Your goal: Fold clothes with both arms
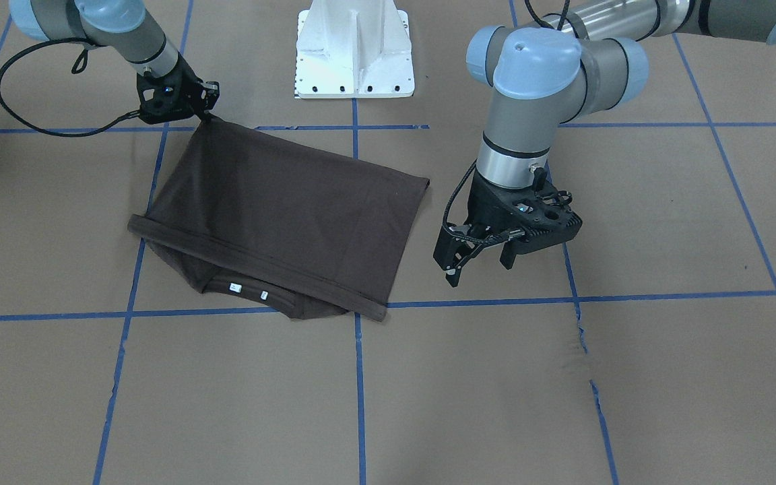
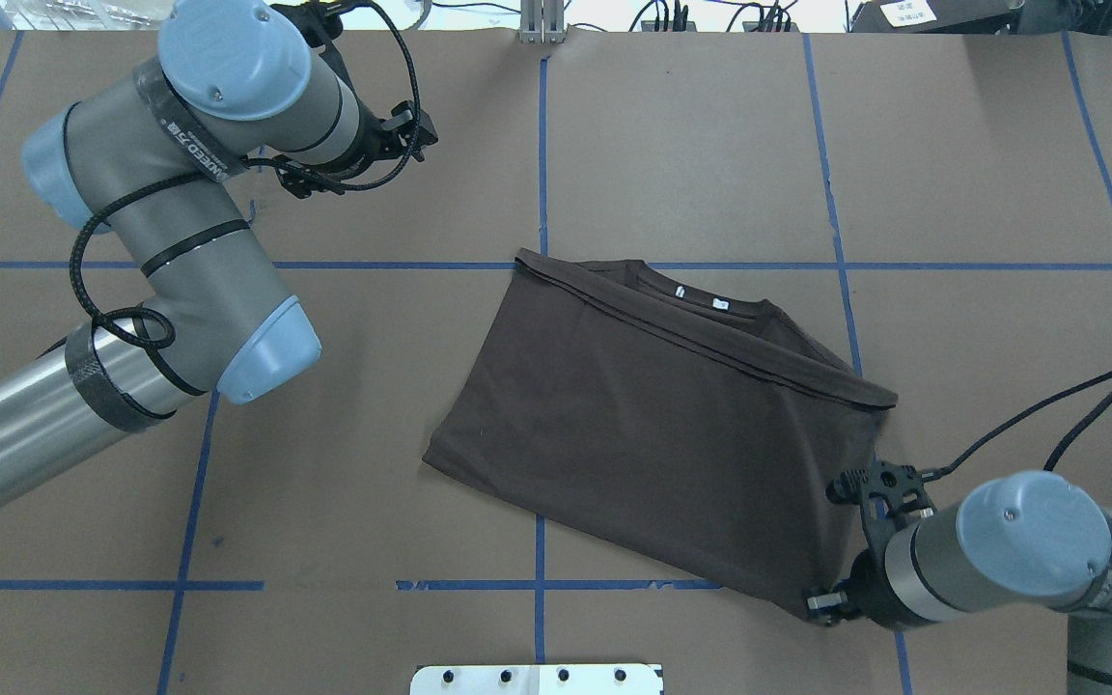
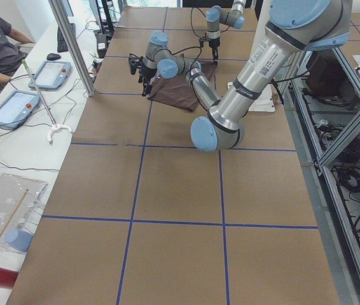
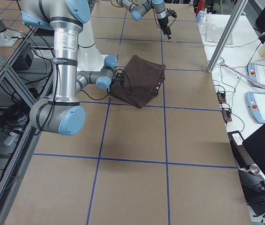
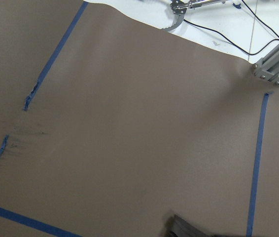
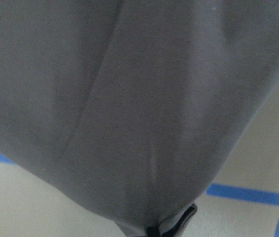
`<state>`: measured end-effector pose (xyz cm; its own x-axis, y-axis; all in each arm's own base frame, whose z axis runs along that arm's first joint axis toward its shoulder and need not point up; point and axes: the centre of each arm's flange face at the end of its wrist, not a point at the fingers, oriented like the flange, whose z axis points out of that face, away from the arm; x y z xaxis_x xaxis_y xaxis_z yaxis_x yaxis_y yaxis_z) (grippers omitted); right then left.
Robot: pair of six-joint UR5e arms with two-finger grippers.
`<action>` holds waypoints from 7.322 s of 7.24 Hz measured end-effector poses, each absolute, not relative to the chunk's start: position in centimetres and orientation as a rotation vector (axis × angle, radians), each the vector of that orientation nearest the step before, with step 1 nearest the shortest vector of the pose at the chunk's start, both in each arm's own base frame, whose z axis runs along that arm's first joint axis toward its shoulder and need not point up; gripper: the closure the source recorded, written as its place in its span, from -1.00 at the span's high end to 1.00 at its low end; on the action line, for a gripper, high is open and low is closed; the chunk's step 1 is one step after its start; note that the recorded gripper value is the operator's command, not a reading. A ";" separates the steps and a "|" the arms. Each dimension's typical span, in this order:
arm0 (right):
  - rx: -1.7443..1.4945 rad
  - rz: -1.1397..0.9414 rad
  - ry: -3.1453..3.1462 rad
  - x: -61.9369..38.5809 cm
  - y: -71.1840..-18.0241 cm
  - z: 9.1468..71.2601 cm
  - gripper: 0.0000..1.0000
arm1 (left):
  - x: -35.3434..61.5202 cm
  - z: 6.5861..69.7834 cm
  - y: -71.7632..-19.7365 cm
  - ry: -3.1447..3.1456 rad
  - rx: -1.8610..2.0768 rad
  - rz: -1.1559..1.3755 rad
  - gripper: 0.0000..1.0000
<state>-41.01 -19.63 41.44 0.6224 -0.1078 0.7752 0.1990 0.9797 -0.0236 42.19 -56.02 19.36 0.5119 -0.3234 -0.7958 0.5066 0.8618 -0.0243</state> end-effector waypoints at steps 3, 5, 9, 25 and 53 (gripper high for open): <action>-0.090 -0.204 -0.915 -40.8 -17.4 39.4 1.00 | 43.8 18.7 -53.8 0.927 0.200 -0.484 1.00; -0.025 -0.119 -0.993 -39.3 -21.7 35.9 1.00 | 47.3 20.0 -47.5 0.932 0.098 -0.485 0.86; 0.089 0.031 -1.124 -35.1 -30.6 29.9 1.00 | 56.1 23.0 -32.4 0.889 -0.179 -0.560 0.63; 0.105 0.049 -1.135 -35.0 -31.9 29.3 1.00 | 58.0 25.7 -33.9 0.834 -0.127 -0.624 -1.00; 0.093 -0.001 -0.792 -54.4 -34.9 25.9 1.00 | 38.0 16.3 -55.3 0.912 0.219 -0.387 1.00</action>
